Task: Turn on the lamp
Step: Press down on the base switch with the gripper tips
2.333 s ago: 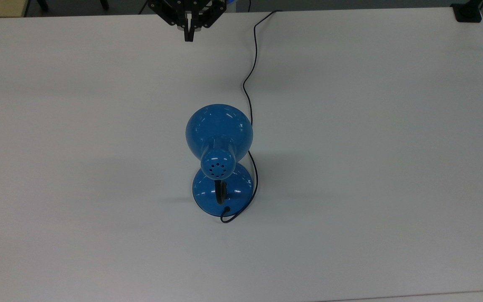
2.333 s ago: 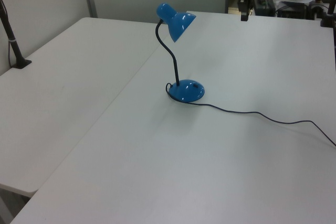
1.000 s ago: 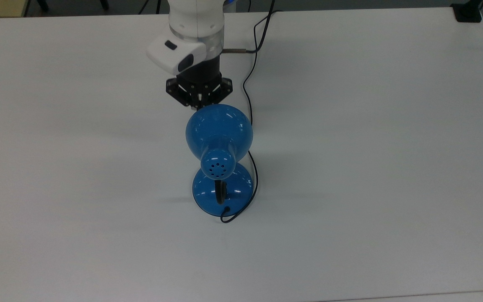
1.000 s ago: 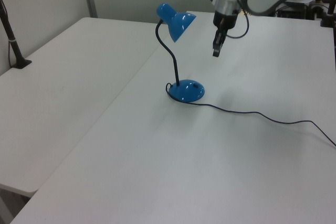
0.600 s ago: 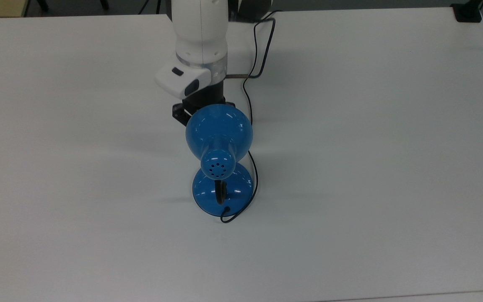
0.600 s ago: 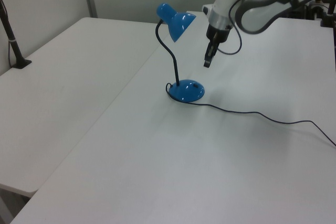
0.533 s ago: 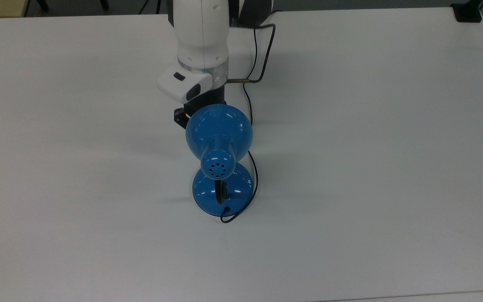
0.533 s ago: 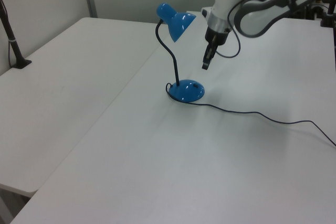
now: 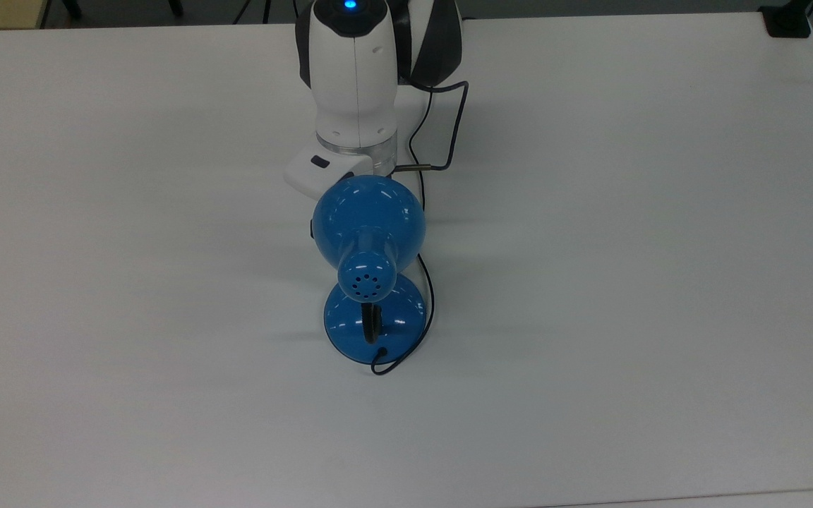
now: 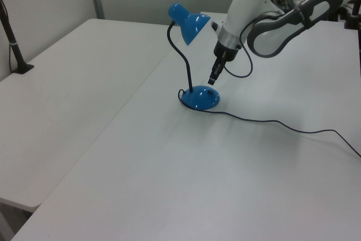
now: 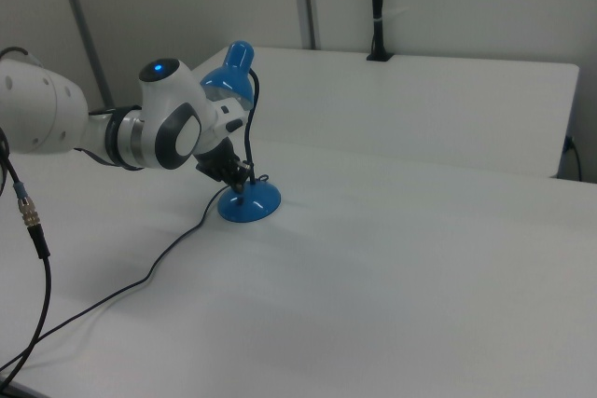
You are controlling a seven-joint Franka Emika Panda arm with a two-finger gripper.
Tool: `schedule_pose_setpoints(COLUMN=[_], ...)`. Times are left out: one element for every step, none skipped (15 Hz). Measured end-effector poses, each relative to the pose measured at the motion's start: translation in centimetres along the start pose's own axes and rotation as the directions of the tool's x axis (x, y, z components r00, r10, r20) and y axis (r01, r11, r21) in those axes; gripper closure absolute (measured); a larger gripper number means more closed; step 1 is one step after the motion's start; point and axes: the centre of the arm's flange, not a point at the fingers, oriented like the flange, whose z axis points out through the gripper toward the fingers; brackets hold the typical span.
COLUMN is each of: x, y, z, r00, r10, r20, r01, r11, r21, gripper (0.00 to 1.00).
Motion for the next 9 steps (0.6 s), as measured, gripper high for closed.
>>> schedule_pose_setpoints(x=[-0.1,-0.2,-0.2,-0.3,-0.3,-0.3,-0.2,-0.2,-0.3], y=[-0.2,-0.4,-0.7,-0.9,-1.0,-1.0,-1.1,-1.1,-1.1], z=[0.2,0.4,0.7,0.9,1.1,1.3,1.6,1.9,2.2], r00=[1.0,1.0,1.0,1.0,1.0,1.0,1.0,1.0,0.999], r10=[-0.002,-0.005,-0.008,-0.011,-0.011,-0.012,-0.011,-0.011,-0.011], r20=[0.004,0.007,0.01,0.013,0.009,-0.004,-0.017,-0.027,-0.031], r01=[0.002,0.005,0.008,0.01,0.011,0.012,0.012,0.012,0.012], r11=[1.0,1.0,1.0,1.0,1.0,1.0,1.0,1.0,1.0], r21=[0.002,0.005,0.009,0.011,0.012,0.013,0.015,0.016,0.017], gripper=[0.99,0.99,0.99,0.99,0.99,0.99,0.99,0.99,0.99])
